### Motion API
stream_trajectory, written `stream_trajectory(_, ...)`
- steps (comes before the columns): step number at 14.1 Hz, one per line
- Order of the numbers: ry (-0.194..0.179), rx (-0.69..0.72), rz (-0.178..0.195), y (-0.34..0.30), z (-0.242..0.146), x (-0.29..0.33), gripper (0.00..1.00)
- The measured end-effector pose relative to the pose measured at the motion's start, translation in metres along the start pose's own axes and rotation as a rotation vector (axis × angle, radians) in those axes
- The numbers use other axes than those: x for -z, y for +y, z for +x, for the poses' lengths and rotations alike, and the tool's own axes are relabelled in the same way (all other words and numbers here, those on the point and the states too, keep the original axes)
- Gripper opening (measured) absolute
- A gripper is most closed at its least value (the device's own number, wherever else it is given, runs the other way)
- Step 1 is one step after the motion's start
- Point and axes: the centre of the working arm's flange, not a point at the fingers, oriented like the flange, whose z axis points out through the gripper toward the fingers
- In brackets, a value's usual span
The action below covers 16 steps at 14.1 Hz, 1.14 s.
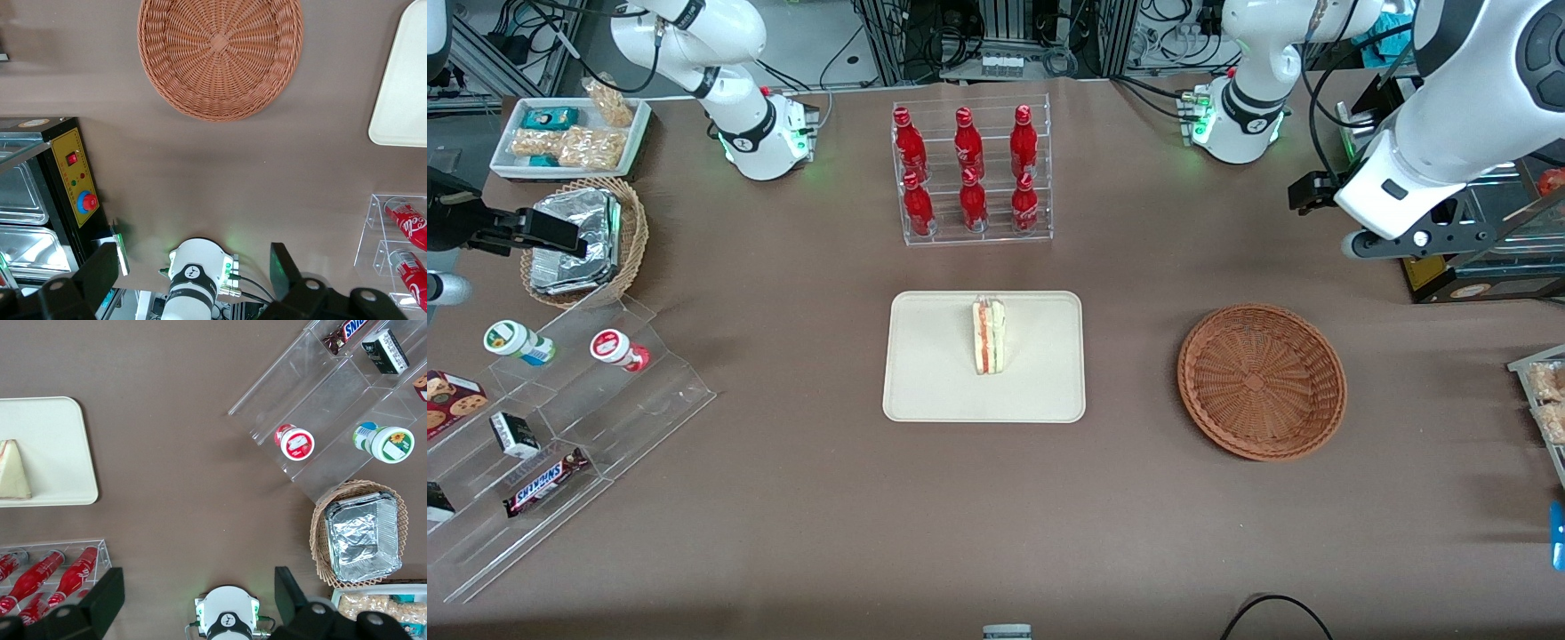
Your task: Place sandwich from basket to tray
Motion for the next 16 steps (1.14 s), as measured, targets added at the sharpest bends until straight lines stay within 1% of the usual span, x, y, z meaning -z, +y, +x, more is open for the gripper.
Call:
stream_trajectory(8, 0.028, -0.009, -0.025, 0.003, 0.004, 0.014, 1.00)
stream_trajectory(16, 0.018, -0.018, -0.029, 0.008, 0.011, 0.010, 1.00)
